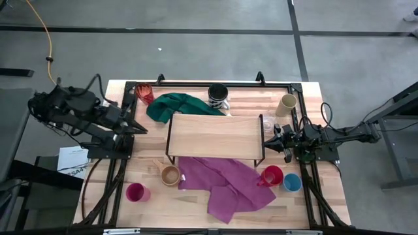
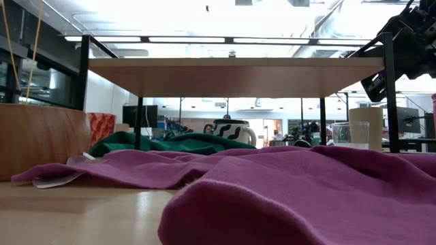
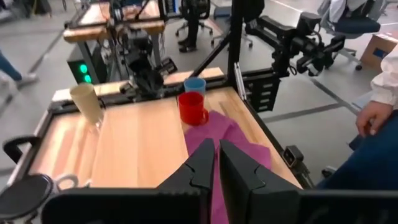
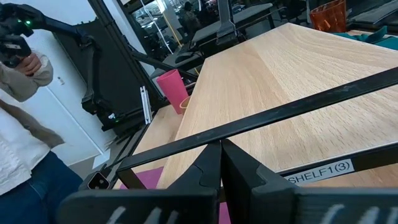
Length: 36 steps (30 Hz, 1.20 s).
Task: Stack small to large cups/mugs on shelf
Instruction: Put the pink cup on the shelf
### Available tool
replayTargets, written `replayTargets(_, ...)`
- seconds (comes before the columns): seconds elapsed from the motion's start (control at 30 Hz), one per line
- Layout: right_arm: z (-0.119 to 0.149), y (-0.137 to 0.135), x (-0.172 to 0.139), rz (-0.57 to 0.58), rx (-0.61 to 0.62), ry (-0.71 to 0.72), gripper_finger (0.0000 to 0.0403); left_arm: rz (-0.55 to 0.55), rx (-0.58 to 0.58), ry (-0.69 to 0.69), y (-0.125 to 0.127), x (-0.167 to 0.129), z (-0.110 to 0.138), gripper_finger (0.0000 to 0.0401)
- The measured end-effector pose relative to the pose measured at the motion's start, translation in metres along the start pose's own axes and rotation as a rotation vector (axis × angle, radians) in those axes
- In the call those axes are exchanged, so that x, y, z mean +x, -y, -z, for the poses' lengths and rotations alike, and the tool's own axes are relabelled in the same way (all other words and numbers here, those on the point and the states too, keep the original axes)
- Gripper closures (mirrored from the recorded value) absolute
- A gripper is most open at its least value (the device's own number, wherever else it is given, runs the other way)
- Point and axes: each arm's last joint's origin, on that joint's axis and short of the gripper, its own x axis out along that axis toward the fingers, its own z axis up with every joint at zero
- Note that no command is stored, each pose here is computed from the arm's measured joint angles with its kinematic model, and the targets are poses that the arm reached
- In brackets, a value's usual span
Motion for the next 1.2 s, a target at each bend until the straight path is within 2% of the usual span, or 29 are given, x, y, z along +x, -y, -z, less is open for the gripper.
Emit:
replayTargets(0.47, 0.000, 0.000, 0.000, 0.000, 0.000, 0.000, 0.0402, 0.000, 0.011, -0.091, 0.002, 0.031, -0.001, 0.0389)
replayTargets(0.63, 0.000, 0.000, 0.000, 0.000, 0.000, 0.000, 0.0402, 0.094, -0.063, -0.140, 0.005, 0.033, 0.003, 0.0389)
replayTargets(0.9, 0.000, 0.000, 0.000, 0.000, 0.000, 0.000, 0.0402, 0.278, -0.179, -0.334, 0.011, 0.028, 0.019, 0.0389)
replayTargets(1.07, 0.000, 0.000, 0.000, 0.000, 0.000, 0.000, 0.0402, 0.347, -0.195, -0.429, 0.013, 0.024, 0.027, 0.0389)
replayTargets(1.2, 0.000, 0.000, 0.000, 0.000, 0.000, 0.000, 0.0402, 0.415, -0.147, -0.513, 0.022, 0.019, 0.034, 0.0389)
